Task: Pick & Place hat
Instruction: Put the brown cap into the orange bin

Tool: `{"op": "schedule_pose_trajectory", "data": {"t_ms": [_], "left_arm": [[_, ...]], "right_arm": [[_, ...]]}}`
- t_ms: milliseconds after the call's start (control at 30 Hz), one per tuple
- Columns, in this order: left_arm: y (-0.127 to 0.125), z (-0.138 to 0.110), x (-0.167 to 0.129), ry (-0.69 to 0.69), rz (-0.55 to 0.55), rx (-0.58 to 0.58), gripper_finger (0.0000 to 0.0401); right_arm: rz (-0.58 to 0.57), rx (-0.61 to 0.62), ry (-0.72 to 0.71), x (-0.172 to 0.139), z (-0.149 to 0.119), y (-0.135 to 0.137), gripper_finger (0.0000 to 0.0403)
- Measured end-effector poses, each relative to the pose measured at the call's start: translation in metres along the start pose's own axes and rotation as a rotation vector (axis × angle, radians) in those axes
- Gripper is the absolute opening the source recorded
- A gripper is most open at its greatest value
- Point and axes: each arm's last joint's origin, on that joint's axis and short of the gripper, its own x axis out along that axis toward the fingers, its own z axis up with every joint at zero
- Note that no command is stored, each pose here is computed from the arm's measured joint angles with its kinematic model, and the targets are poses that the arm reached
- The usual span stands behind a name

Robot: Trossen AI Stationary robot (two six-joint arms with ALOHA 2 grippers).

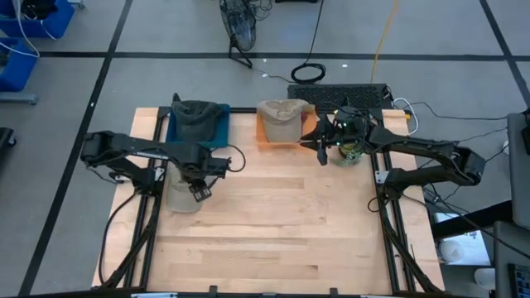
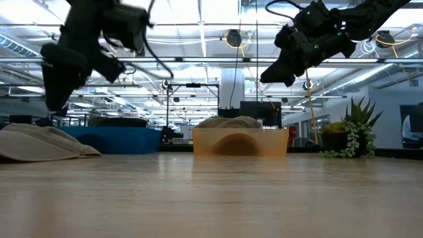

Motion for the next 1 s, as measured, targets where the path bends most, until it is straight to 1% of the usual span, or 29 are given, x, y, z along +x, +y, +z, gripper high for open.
{"op": "schedule_pose_trajectory", "data": {"t_ms": [167,267,333,400,500,700,833,1000], "left_arm": [[-0.005,0.009,0.017,0.121,0.005,0.069,0.0236],[-0.008,0.011,0.025,0.199,-0.01,0.109,0.027],[-0.01,0.013,0.029,0.236,-0.024,0.119,0.0284],[-0.01,0.014,0.031,0.244,-0.022,0.129,0.0289],[-0.01,0.016,0.038,0.262,-0.006,0.129,0.0284],[-0.001,0.01,0.051,0.312,0.03,0.089,0.0252],[0.004,0.009,0.062,0.284,0.079,0.057,0.0238],[0.003,0.011,0.068,0.248,0.058,0.07,0.0218]], "right_arm": [[0.019,-0.001,0.074,0.001,-0.007,0.004,0.0093],[0.032,-0.001,0.125,0.001,-0.012,0.006,0.0093],[0.037,0.005,0.152,0.001,-0.015,0.007,0.0093],[0.039,0.016,0.175,0.001,-0.018,0.007,0.0093],[0.04,0.025,0.193,0.0,-0.019,0.008,0.0093],[0.043,0.028,0.2,0.001,-0.024,0.008,0.0093],[0.041,0.019,0.174,0.003,-0.033,0.008,0.0093],[0.039,0.016,0.153,0.004,-0.035,0.008,0.0093]]}}
